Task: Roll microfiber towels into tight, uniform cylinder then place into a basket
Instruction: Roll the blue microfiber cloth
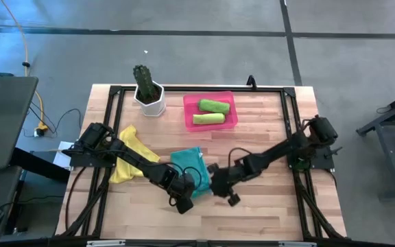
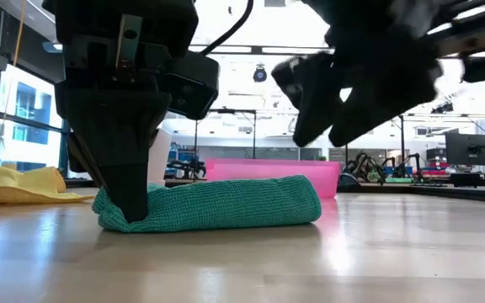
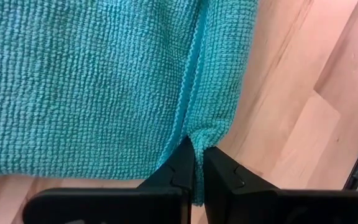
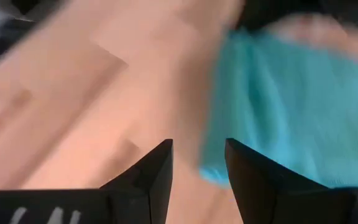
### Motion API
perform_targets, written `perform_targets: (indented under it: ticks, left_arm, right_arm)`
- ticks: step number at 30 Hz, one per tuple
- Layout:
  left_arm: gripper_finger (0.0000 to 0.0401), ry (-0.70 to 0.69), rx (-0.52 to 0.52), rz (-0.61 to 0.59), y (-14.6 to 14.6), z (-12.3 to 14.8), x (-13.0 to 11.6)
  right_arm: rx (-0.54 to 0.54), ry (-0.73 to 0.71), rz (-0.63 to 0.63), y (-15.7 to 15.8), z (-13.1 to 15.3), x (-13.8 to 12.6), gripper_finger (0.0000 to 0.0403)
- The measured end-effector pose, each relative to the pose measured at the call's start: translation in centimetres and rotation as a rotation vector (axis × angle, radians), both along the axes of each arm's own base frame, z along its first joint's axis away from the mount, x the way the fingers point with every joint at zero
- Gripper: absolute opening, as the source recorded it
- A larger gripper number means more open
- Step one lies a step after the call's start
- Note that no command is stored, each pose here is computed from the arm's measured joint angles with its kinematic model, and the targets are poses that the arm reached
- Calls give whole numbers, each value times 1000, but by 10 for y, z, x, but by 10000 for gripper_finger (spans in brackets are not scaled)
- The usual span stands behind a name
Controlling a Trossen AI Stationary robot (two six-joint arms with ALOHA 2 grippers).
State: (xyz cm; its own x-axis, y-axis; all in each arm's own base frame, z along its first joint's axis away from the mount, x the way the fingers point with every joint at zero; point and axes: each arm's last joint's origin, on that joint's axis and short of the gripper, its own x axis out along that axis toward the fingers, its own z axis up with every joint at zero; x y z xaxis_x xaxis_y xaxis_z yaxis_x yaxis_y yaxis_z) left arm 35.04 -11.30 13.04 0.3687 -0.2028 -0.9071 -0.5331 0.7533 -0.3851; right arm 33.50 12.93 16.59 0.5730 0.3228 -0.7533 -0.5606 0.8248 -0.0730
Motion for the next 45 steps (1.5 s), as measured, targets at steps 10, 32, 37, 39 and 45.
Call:
perform_targets:
  ticks: [10,32,37,39,45]
  left_arm:
    - [8,5,-12,10,2,0,1]
    - [8,-1,-19,20,3,0,2]
    - [8,-8,-10,-8,3,0,2]
    - [8,-13,-9,-36,3,0,2]
    - [32,-32,6,-122,2,1,2]
  right_arm:
    - [-70,-167,-9,24,-24,1,141]
    - [-123,-95,-133,1,-64,16,141]
    - [-103,-67,-169,1,-71,16,137]
    - [-93,-48,-188,1,-72,15,123]
    - [-19,20,-277,0,-74,13,26]
